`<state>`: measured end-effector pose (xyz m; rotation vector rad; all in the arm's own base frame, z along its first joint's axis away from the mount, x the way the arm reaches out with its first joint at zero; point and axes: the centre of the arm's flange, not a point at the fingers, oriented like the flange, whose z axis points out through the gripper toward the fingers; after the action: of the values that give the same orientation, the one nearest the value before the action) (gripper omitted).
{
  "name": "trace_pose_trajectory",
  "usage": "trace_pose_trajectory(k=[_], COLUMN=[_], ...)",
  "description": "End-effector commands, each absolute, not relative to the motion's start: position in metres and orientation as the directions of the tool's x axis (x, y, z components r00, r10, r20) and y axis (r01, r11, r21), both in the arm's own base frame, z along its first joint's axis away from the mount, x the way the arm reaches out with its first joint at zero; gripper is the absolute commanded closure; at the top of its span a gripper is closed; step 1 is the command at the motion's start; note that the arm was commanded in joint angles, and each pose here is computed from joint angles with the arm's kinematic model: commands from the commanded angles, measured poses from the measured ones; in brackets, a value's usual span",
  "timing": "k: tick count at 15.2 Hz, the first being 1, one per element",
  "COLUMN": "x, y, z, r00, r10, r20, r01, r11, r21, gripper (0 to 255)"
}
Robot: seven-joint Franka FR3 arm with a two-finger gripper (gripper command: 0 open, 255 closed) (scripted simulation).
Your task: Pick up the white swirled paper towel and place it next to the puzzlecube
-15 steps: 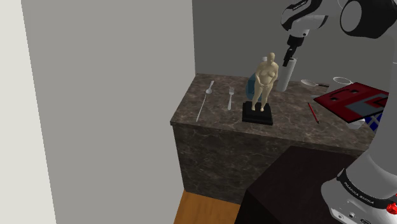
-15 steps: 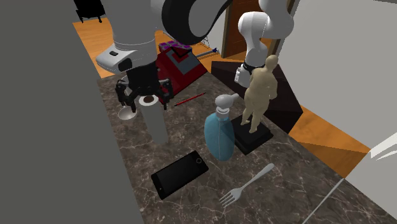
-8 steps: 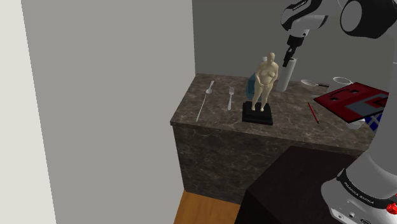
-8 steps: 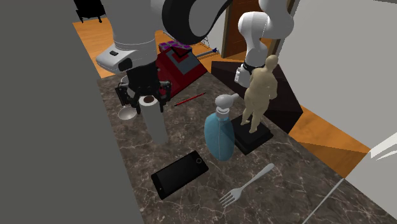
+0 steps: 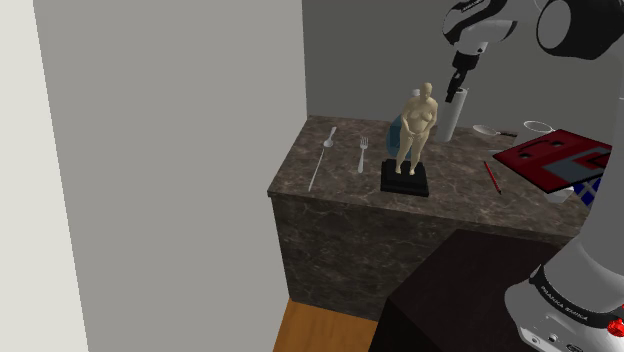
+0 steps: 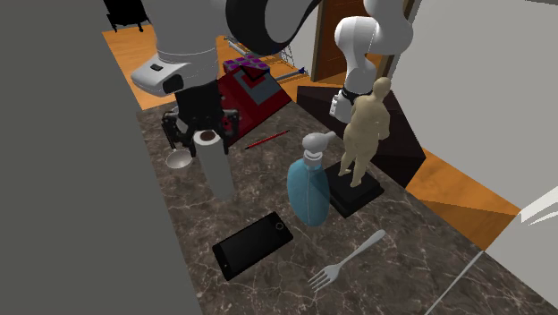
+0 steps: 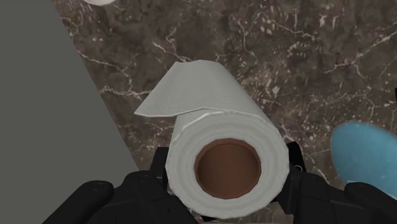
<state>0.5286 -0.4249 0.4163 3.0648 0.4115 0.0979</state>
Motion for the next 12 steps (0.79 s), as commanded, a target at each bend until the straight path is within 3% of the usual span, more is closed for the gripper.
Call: trace_pose_trajectory(k=[1,12], x=[0.529,0.529], y=[-0.425,-0.425], z=[0.426,0.484], r00=[0.963,0.963], r10=[0.265,0.265], r20=[0.056,0.056], r01=[0.262,0.262], r11=[-0.964,-0.964], r21=[0.056,0.056], gripper=[255,255])
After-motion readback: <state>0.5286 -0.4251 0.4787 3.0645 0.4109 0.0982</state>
